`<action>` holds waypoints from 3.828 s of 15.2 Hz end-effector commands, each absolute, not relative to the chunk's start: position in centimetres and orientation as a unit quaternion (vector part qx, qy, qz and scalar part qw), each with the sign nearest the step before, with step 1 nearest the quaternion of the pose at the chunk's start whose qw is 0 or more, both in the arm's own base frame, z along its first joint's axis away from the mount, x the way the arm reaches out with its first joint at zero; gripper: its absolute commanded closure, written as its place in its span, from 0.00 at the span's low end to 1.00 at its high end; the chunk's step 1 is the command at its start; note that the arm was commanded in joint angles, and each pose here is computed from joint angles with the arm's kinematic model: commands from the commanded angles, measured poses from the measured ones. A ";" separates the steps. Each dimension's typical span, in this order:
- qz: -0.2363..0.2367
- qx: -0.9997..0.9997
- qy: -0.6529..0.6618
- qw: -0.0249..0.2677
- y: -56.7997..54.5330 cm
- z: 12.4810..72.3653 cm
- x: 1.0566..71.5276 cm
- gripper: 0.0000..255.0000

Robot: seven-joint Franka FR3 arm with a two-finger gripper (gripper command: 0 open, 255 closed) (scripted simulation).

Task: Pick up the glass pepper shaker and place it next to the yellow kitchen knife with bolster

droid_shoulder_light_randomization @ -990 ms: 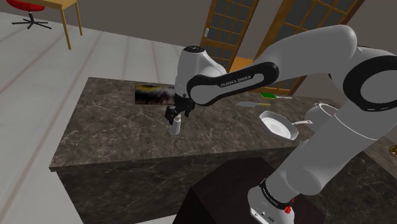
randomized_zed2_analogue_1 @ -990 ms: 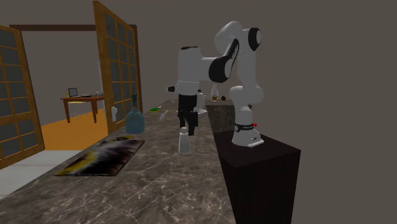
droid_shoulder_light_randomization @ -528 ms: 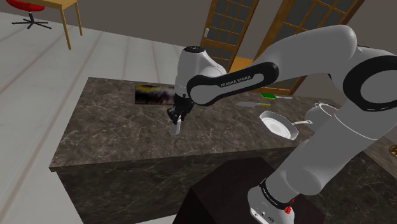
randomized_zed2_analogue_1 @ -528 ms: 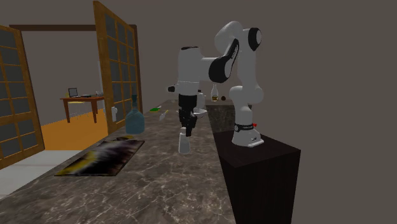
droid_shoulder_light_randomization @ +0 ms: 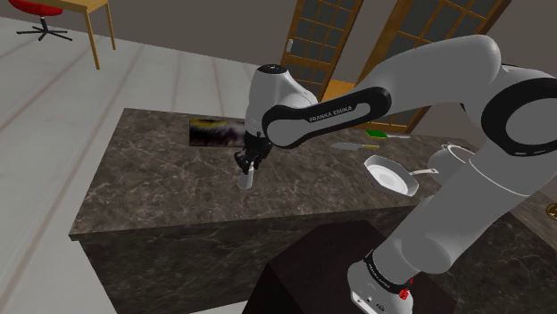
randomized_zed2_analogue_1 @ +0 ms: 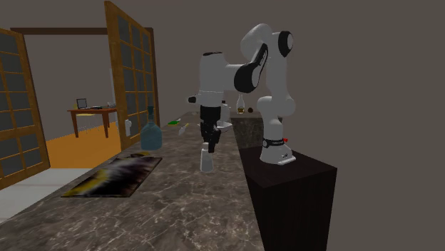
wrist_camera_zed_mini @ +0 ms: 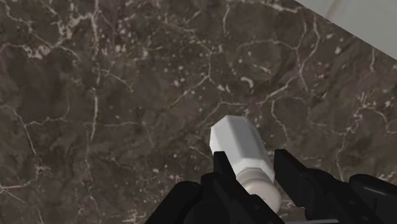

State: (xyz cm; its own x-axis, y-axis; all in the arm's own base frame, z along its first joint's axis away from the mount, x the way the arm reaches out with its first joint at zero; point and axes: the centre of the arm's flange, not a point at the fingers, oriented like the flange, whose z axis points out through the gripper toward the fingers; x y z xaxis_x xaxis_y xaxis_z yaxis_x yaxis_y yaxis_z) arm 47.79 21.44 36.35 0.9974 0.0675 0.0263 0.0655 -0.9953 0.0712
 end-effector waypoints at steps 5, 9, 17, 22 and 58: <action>0.014 0.999 0.033 0.035 21.4 38.9 47.8 1.00; 0.014 0.999 0.033 0.035 21.4 41.1 47.8 1.00; 0.014 0.999 0.033 0.035 21.4 45.3 47.8 1.00; 0.014 0.999 0.033 0.035 21.4 47.9 47.8 1.00; 0.014 0.999 0.033 0.035 -8.7 54.5 43.9 1.00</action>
